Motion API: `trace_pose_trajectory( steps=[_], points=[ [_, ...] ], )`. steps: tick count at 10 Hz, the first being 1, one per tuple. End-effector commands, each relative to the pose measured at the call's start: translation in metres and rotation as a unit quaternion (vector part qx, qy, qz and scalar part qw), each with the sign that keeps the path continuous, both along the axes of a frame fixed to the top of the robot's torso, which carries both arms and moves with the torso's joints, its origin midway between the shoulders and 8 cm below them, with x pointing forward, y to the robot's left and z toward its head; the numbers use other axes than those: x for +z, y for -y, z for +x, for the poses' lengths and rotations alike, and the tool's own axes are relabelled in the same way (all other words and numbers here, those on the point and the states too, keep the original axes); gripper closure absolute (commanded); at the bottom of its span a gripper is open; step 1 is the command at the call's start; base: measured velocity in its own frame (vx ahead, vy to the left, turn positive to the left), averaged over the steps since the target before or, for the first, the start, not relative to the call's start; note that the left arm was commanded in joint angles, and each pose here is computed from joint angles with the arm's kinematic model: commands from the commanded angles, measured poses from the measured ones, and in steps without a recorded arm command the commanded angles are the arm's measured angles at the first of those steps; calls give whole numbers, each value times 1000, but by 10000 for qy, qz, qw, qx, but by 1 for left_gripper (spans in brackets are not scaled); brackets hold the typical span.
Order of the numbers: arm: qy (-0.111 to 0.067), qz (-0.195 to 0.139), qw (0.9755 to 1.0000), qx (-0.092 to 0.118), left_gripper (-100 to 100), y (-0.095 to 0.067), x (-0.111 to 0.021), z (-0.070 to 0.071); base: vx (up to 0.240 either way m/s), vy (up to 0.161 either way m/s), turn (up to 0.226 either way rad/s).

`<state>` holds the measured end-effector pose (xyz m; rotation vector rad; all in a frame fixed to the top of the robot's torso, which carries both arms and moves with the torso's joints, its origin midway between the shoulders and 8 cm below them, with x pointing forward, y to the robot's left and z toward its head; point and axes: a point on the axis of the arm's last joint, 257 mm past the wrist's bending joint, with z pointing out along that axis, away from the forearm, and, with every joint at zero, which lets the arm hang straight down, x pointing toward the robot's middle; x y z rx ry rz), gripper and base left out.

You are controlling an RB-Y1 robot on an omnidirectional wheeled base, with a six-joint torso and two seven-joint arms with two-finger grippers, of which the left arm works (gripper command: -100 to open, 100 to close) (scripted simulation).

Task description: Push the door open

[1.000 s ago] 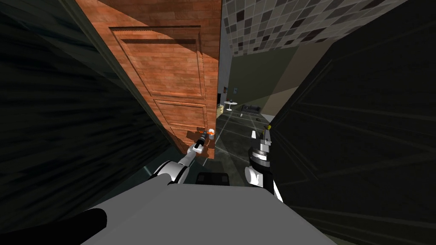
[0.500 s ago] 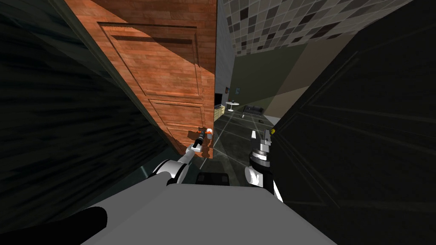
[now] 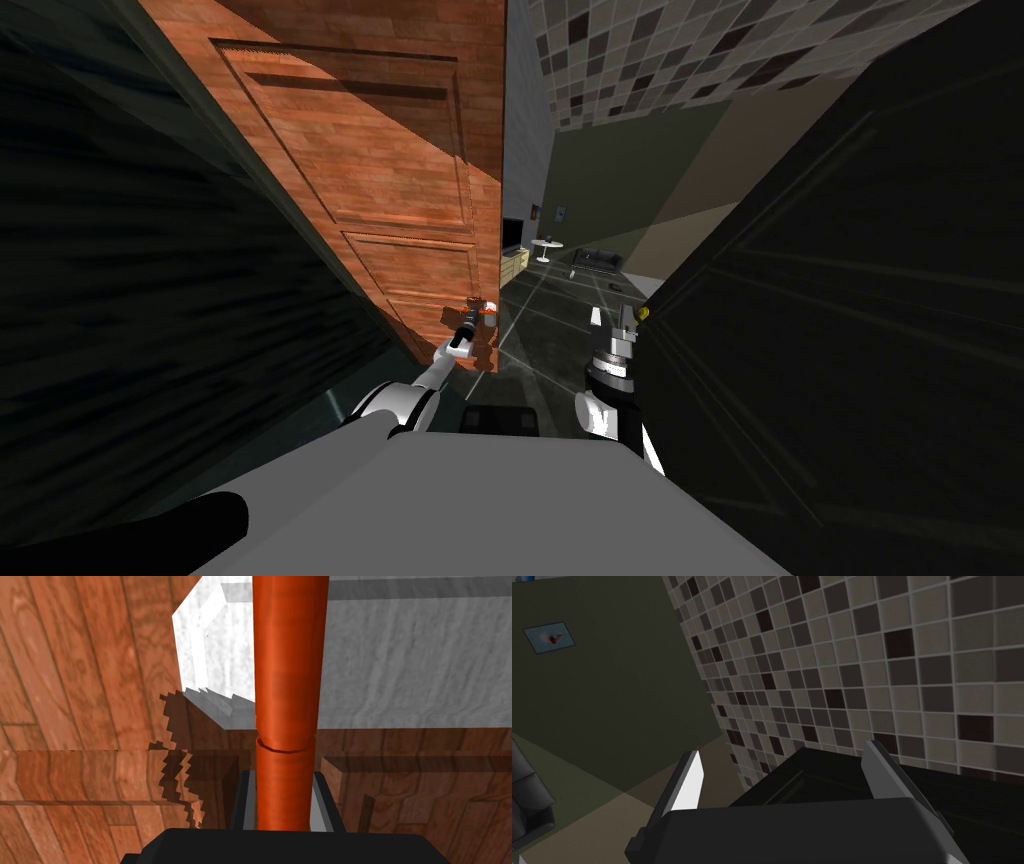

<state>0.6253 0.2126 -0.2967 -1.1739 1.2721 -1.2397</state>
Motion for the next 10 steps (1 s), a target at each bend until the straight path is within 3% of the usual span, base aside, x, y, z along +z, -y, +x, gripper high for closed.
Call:
trace_pose_trajectory(
  steps=[1,4,6,7,10],
  points=[
    [56,9,9999,143,100,-17,5,3,97,-144,66],
    [57,-15,9996,291,100,-31,5,3,144,-105,62],
    [57,-15,9996,291,100,-31,5,3,65,-57,17],
    [57,-39,9991,415,100,-43,5,3,133,-120,59],
    [56,-63,9986,526,100,-53,4,2,115,-126,73]
  ],
)
